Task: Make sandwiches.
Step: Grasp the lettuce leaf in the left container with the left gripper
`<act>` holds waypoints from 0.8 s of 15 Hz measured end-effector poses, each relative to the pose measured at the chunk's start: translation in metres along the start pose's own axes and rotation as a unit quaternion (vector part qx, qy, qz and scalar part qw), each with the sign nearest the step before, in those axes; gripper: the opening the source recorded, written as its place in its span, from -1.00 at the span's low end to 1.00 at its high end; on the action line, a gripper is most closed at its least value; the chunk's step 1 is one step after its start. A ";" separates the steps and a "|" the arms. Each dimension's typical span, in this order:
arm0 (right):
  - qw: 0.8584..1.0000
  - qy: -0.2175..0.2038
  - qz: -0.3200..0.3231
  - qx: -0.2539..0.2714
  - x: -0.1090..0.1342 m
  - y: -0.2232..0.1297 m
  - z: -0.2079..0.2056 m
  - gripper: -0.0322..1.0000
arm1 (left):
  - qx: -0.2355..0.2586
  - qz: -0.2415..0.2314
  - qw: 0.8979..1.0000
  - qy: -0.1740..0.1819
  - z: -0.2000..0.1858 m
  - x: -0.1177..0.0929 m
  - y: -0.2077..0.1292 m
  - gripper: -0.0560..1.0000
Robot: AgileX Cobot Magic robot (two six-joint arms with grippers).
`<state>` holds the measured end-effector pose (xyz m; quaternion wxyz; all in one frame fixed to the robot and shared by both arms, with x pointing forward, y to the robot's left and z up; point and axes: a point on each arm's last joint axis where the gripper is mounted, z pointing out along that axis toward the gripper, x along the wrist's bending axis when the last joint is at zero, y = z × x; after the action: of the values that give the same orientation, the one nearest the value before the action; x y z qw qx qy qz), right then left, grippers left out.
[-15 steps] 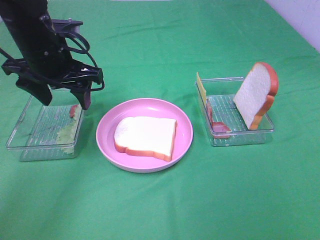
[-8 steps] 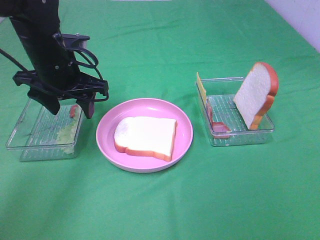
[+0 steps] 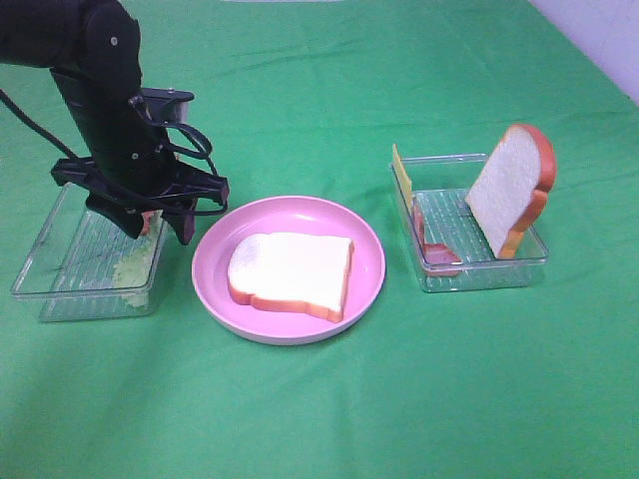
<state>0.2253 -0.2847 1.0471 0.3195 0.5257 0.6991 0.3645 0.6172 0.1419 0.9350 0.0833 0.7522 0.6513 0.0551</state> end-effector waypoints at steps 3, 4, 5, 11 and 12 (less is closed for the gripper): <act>1.000 0.000 0.000 0.000 0.000 0.000 0.000 0.44 | -0.011 0.006 1.000 0.003 0.000 0.001 0.002 -0.01; 1.000 0.000 0.000 0.000 0.000 0.000 0.000 0.44 | -0.013 0.006 1.000 0.004 0.000 0.001 0.002 -0.16; 1.000 0.000 0.000 0.000 0.000 0.000 0.000 0.44 | -0.013 0.007 1.000 0.004 0.000 0.001 0.002 -0.23; 1.000 0.000 0.000 0.000 0.000 0.000 0.000 0.44 | -0.020 0.010 1.000 0.006 0.002 0.001 0.004 -0.79; 1.000 0.000 0.000 0.000 0.000 0.000 0.000 0.44 | -0.020 0.011 1.000 0.006 0.002 0.001 0.004 -0.85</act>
<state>0.2253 -0.2847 1.0471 0.3195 0.5257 0.6991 0.3645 0.6215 0.1422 0.9339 0.0942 0.7569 0.6425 0.0737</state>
